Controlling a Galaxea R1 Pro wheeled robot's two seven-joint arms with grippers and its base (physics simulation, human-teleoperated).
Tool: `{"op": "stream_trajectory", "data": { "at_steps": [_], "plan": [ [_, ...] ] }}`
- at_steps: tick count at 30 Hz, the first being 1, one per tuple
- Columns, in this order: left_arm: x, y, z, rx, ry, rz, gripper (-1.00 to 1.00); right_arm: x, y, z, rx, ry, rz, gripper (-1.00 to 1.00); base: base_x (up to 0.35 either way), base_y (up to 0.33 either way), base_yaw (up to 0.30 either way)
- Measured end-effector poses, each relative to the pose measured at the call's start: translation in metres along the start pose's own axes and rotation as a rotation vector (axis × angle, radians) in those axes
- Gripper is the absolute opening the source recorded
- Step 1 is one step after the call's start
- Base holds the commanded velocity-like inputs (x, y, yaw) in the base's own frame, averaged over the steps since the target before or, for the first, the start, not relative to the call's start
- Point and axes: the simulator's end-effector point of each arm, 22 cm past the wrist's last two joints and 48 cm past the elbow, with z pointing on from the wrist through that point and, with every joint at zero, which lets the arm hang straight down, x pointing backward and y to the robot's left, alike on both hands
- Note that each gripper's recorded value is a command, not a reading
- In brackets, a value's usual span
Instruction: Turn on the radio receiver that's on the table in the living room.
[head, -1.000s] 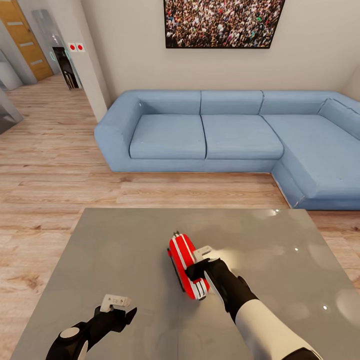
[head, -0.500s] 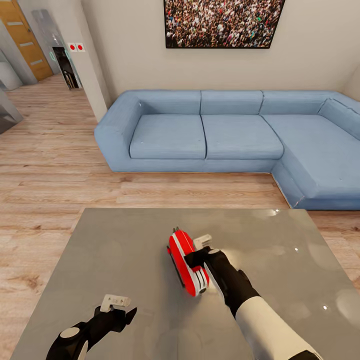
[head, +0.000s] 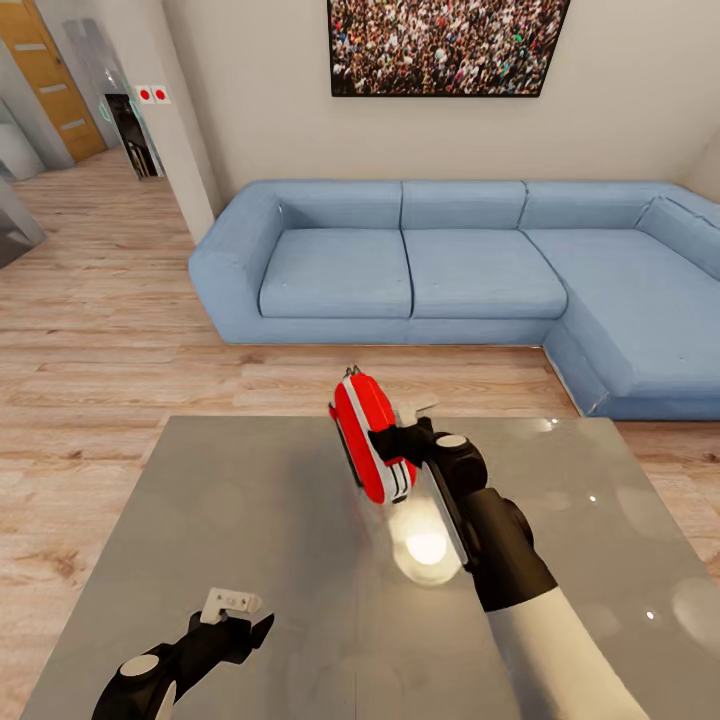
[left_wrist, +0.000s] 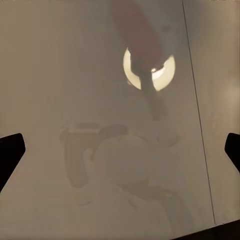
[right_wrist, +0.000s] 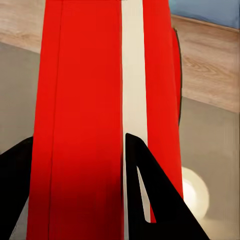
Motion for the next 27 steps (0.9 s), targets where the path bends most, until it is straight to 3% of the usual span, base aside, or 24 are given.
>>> {"op": "stream_trajectory", "data": {
  "at_steps": [13, 23, 27],
  "plan": [
    [-0.001, -0.001, 0.0, 0.006, -0.004, -0.006, 1.0, -0.009, -0.006, -0.01, 0.021, 0.0, -0.007, -1.0, 0.0, 0.0, 0.0],
    [-0.004, -0.004, 0.0, 0.018, -0.01, -0.025, 1.0, 0.016, -0.07, -0.015, 0.148, 0.059, -0.093, -1.0, 0.0, 0.0, 0.0],
    [-0.02, -0.003, 0.002, 0.026, -0.031, -0.04, 1.0, 0.016, -0.103, -0.022, 0.255, 0.062, -0.19, -1.0, 0.0, 0.0, 0.0]
  ]
}}
